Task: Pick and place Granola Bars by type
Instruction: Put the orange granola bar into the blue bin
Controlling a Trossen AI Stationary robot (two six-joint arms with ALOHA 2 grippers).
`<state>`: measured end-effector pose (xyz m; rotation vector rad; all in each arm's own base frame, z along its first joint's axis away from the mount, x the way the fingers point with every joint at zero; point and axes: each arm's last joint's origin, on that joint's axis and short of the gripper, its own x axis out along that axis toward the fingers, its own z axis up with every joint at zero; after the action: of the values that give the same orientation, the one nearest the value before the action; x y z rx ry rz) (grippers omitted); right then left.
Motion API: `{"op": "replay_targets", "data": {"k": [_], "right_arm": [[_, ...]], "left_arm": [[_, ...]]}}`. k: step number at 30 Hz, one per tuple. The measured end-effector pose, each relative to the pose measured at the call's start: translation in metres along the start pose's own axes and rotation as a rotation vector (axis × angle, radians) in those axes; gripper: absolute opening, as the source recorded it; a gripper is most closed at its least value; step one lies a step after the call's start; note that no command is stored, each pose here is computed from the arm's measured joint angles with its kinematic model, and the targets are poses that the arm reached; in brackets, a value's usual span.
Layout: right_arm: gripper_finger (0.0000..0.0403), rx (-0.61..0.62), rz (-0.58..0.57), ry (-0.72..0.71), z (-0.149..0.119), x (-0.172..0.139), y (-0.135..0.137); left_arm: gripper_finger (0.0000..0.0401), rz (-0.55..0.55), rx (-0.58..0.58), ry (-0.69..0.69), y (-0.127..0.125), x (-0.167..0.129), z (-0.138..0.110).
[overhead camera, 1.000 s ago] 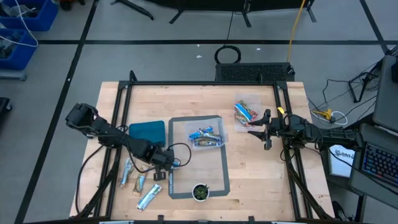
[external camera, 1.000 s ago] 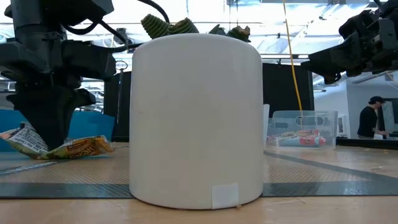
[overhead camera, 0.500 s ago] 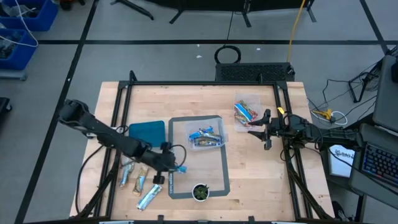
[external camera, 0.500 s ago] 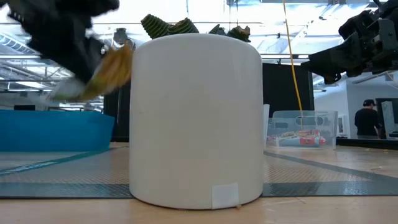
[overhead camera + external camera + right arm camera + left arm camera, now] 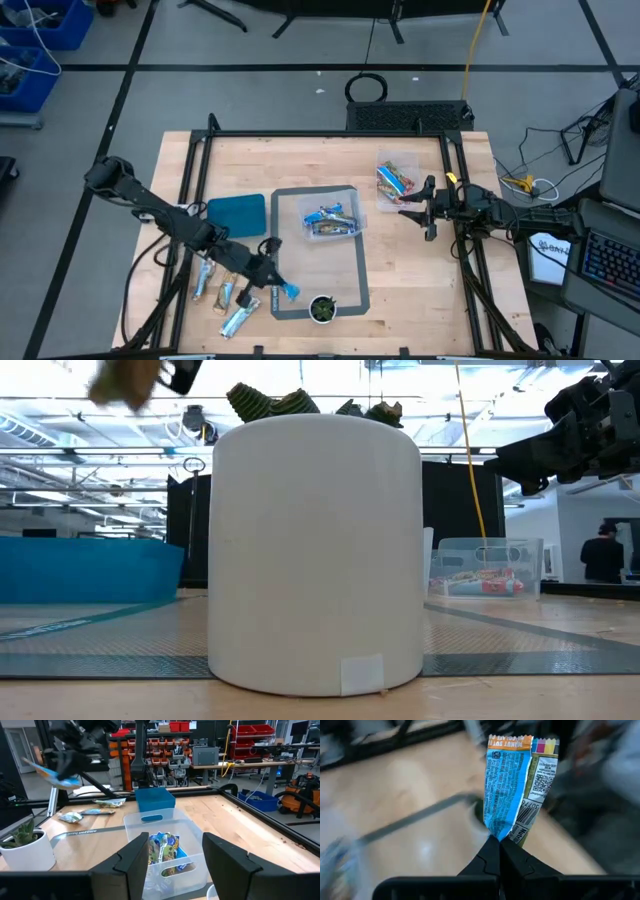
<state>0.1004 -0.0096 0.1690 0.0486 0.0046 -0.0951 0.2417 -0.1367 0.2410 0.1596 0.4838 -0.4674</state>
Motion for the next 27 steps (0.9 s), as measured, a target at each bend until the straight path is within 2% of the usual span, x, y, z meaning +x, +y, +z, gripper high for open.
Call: {"op": "replay_targets", "data": {"k": [2, 6, 9, 15, 21, 24, 27], "right_arm": [[0.0176, 0.0, 0.0, 0.0, 0.0, 0.0, 0.0], [0.0176, 0.0, 0.0, 0.0, 0.0, 0.0, 0.0], [0.0176, 0.0, 0.0, 0.0, 0.0, 0.0, 0.0], [0.0176, 0.0, 0.0, 0.0, 0.0, 0.0, 0.0], [0.0176, 0.0, 0.0, 0.0, 0.0, 0.0, 0.0], [0.0176, 0.0, 0.0, 0.0, 0.0, 0.0, 0.0], [0.0176, 0.0, 0.0, 0.0, 0.0, 0.0, 0.0]], "left_arm": [[0.0002, -0.098, -0.019, -0.054, -0.002, 0.0, 0.005], [0.0001, -0.293, -0.136, -0.221, -0.003, -0.004, 0.023], [0.0002, -0.363, -0.108, -0.347, -0.005, -0.008, 0.035], [0.0002, -0.364, 0.028, -0.522, -0.012, -0.015, 0.048], [0.0002, -0.332, 0.072, -0.561, -0.015, -0.017, 0.051], [0.0002, -0.233, 0.101, -0.553, -0.017, -0.018, 0.05], [0.0002, -0.039, 0.147, -0.483, -0.018, -0.031, 0.048]]}}
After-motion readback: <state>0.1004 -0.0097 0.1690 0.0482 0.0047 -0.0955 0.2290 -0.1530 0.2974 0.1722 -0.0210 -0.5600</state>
